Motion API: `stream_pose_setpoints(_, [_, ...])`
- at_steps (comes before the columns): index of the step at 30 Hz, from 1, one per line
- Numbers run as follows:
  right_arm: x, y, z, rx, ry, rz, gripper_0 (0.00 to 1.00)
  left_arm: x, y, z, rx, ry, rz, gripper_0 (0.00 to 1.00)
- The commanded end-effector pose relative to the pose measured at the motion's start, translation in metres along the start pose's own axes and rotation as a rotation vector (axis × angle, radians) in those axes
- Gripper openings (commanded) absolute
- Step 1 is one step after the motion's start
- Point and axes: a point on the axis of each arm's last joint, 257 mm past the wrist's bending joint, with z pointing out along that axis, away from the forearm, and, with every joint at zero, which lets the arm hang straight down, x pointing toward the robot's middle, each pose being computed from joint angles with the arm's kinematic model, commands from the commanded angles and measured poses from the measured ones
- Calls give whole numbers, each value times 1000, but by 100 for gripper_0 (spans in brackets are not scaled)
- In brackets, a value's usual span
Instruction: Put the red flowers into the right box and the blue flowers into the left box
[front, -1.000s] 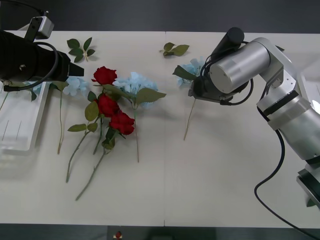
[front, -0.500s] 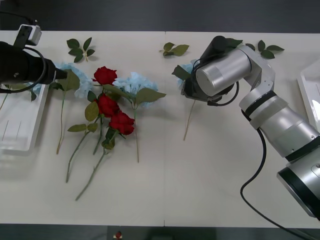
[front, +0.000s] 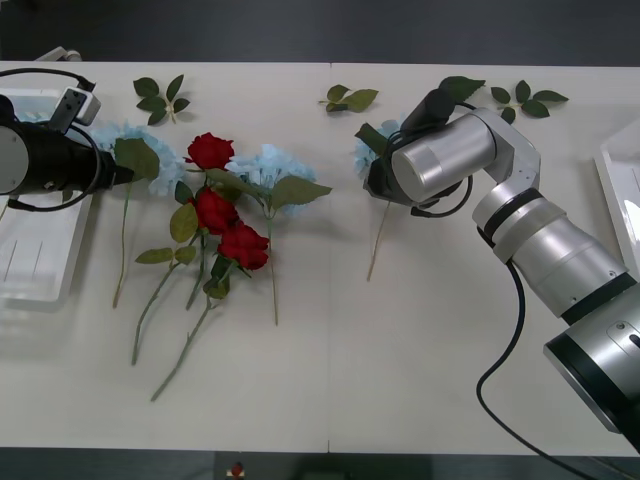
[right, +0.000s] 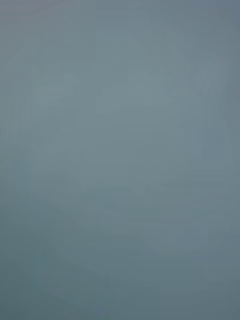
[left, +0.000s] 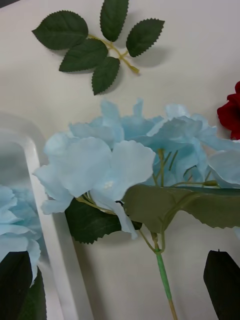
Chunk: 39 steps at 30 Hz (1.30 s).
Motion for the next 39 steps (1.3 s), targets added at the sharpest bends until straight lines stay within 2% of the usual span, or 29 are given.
stream_pose_setpoints(1, [-21,40,-16,-61,-38,20,0,-8,-13,4,10,-16,44,100])
stream_pose_setpoints(18, [-20,46,-18,-83,-33,24,0,30,-39,42,25,42,56,100])
stream_pose_setpoints(22, [-29,52,-30,-135,-32,34,0,38,-41,48,24,53,49,92])
stream_pose_setpoints(24, [-34,54,-38,-167,-31,37,0,41,-42,50,23,60,49,82])
stream_pose_setpoints(25, [-37,55,-44,-188,-31,36,0,44,-42,51,22,64,47,73])
stream_pose_setpoints(29, [-48,53,-67,-258,-46,-47,0,44,-43,53,20,61,50,5])
stream_pose_setpoints(30, [-49,52,-74,-276,-52,-78,0,43,-43,53,20,57,48,0])
stream_pose_setpoints(39, [-54,45,-133,-411,-123,-343,0,22,-45,44,34,12,51,0])
